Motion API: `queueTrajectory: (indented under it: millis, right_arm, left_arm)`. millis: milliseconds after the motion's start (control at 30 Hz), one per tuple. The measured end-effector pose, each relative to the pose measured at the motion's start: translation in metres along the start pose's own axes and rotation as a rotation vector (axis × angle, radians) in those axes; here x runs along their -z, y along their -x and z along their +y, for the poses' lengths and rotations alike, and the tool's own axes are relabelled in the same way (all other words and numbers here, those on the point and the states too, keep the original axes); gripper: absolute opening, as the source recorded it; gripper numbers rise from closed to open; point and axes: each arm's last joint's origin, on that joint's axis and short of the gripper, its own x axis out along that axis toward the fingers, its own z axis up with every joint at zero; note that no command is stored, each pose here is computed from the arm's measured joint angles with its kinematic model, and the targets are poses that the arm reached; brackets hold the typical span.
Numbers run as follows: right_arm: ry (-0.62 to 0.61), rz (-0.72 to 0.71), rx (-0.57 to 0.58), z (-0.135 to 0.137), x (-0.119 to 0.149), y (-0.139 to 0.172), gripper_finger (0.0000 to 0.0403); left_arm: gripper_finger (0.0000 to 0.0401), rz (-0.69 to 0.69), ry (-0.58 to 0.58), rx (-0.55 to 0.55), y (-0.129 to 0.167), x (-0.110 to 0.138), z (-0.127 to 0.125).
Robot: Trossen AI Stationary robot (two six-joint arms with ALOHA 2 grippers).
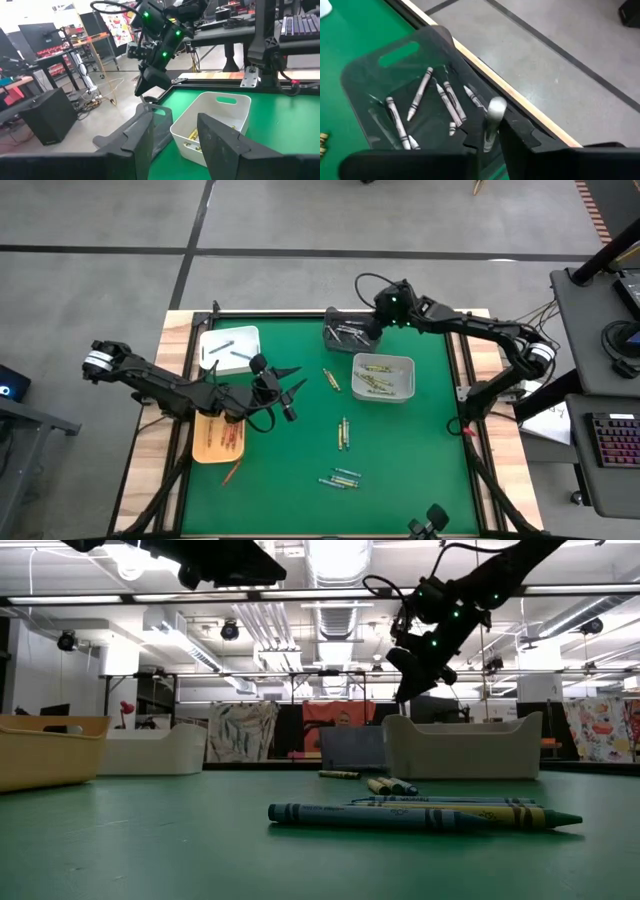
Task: Sort crayons
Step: Put the white crayon into the black bin, then put the orange crayon into the orange bin
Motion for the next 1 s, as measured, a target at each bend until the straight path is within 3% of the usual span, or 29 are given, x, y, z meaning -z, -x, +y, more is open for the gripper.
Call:
queueTrajectory:
  millis: [200, 367, 733, 1000]
  right_arm:
    - [-0.006, -0.004, -0.013, 0.005, 0.0, 0.001, 0.012]
    - [-0.019, -0.006, -0.017, 0.007, 0.0, 0.001, 0.0149]
    - [0.042, -0.067, -0.111, 0.041, -0.006, 0.024, 0.0132]
    - [0.134, -0.097, -0.26, 0.09, -0.002, 0.057, 0.0117]
  left_arm:
    - [0.0134, 0.0, 0.046, 0.0, 0.0, 0.0, 0.0]
    - [0.0134, 0.0, 0.067, 0.0, 0.0, 0.0, 0.0]
    - [0.013, 0.027, 0.108, 0.016, 0.0, -0.012, -0.003]
    - [0.0121, 0.332, 0.199, 0.145, 0.006, -0.034, -0.011]
